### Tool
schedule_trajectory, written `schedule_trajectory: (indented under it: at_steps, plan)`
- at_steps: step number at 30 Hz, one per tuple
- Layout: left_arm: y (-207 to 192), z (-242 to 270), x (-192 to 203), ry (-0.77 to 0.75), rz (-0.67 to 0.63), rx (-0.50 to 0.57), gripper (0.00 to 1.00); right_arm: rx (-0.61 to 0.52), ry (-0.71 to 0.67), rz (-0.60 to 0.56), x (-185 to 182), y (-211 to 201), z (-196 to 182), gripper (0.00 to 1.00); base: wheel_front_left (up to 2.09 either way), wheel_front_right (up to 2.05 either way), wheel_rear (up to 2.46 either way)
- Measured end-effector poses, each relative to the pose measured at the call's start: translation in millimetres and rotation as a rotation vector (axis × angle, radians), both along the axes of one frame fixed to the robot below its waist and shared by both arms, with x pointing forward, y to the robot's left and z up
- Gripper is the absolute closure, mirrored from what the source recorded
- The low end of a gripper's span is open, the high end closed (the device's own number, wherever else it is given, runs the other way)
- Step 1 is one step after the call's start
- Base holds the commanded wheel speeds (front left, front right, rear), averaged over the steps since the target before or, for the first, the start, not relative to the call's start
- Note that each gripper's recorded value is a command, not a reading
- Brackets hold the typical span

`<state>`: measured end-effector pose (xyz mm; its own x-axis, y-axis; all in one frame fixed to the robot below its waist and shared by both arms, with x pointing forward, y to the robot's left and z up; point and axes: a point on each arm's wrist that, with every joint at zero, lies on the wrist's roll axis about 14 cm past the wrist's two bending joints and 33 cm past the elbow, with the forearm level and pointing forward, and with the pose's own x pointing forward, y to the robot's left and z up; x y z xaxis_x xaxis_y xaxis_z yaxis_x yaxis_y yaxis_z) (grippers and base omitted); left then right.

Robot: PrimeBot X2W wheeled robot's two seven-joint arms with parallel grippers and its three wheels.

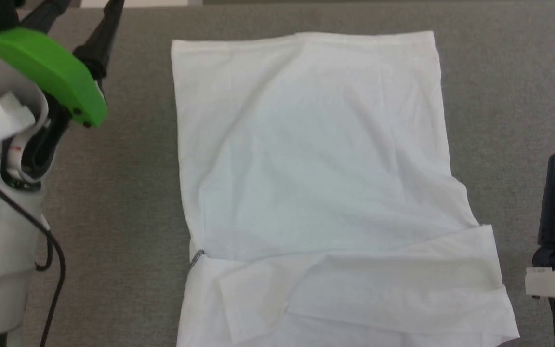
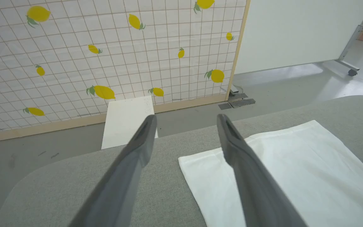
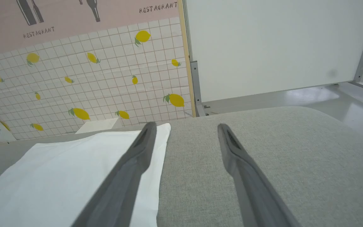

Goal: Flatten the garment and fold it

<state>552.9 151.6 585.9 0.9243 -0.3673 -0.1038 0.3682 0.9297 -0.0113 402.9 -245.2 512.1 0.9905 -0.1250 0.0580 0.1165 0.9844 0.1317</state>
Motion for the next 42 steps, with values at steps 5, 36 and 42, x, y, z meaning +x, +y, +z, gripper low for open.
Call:
schedule_trajectory:
  at_steps: [5, 36, 42]
  plan:
    - [-0.8, -42.6, 33.4, 0.148, 0.013, -0.009, 0.0, -0.013, 0.002, 0.003, 15.3, 0.7, -5.7, 0.0, 0.0, 0.0, 0.0]
    - [-31.7, -214.0, 73.7, 0.563, -0.015, 0.097, 1.0, -0.076, 0.163, -0.077, 14.5, -27.1, -61.0, 0.0, 0.0, 0.0, 0.0]
    - [-32.0, -203.4, 67.0, 0.525, -0.034, 0.104, 1.0, -0.119, 0.106, -0.041, 37.7, -19.1, -33.4, 0.0, 0.0, 0.0, 0.0]
